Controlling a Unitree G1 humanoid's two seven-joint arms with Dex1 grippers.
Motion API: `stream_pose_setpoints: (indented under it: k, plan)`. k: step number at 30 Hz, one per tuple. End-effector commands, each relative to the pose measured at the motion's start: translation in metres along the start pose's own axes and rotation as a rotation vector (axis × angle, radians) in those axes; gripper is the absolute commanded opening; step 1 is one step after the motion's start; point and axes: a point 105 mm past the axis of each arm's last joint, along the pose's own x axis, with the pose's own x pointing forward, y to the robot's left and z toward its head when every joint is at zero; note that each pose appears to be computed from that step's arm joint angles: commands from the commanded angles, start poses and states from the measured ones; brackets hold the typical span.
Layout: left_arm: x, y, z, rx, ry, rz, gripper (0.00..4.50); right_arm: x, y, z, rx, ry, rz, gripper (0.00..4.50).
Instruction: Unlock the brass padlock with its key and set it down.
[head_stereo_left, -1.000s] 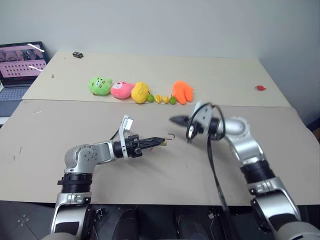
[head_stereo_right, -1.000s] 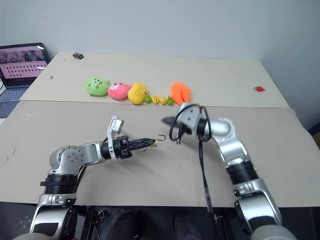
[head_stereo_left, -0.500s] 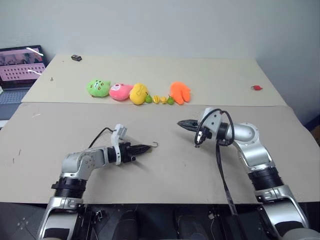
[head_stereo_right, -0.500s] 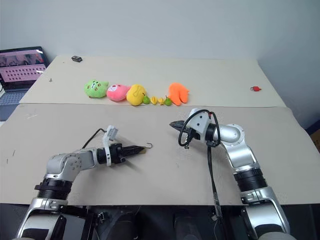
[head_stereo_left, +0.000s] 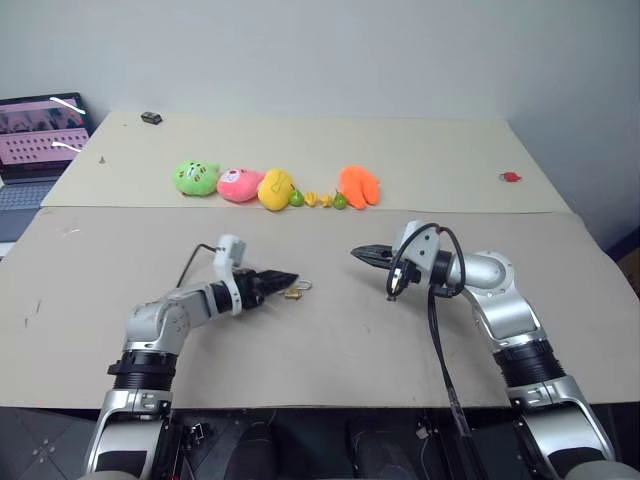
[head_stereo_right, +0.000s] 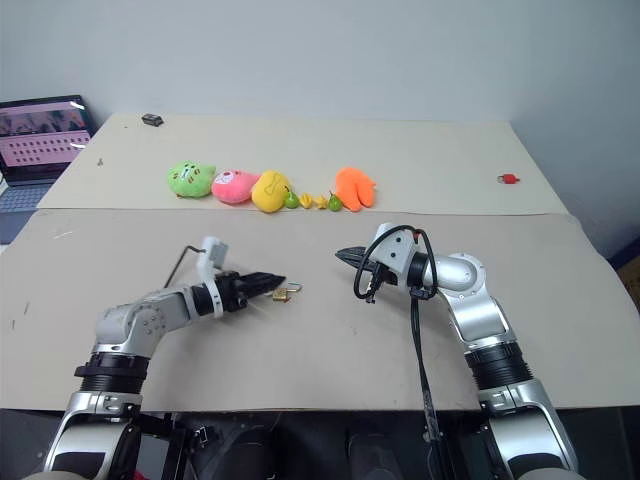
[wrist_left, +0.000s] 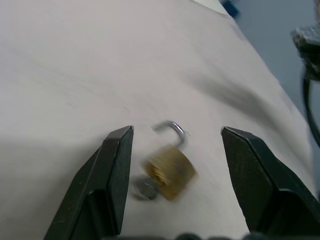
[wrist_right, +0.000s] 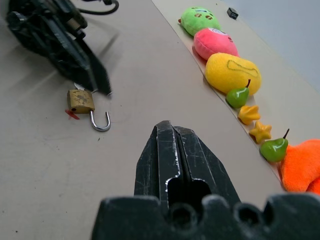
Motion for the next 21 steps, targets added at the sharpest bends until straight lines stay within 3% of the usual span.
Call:
stream_pose_setpoints:
  k: [1, 5, 9, 15, 21]
  plan:
    - [-0.018, -0.061, 0.068, 0.001, -0.247, -0.166, 3.02, -0.016, -0.015, -0.001, 0.041, 0.01, -0.046, 0.0]
    - [-0.043, -0.088, 0.069, -0.007, -0.276, -0.189, 3.02, -0.05, -0.016, -0.008, 0.319, 0.025, 0.009, 0.0]
    - [-0.066, -0.073, 0.044, 0.024, -0.257, -0.024, 3.02, -0.081, 0.002, -0.008, 0.564, 0.025, 0.064, 0.0]
    - [-0.118, -0.005, -0.005, 0.249, -0.226, 0.469, 3.02, -0.109, -0.023, -0.013, 0.678, -0.088, -0.337, 0.0]
    - [-0.132, 0.029, -0.03, 0.345, -0.221, 0.618, 3.02, -0.103, -0.011, -0.041, 0.603, -0.01, -0.555, 0.0]
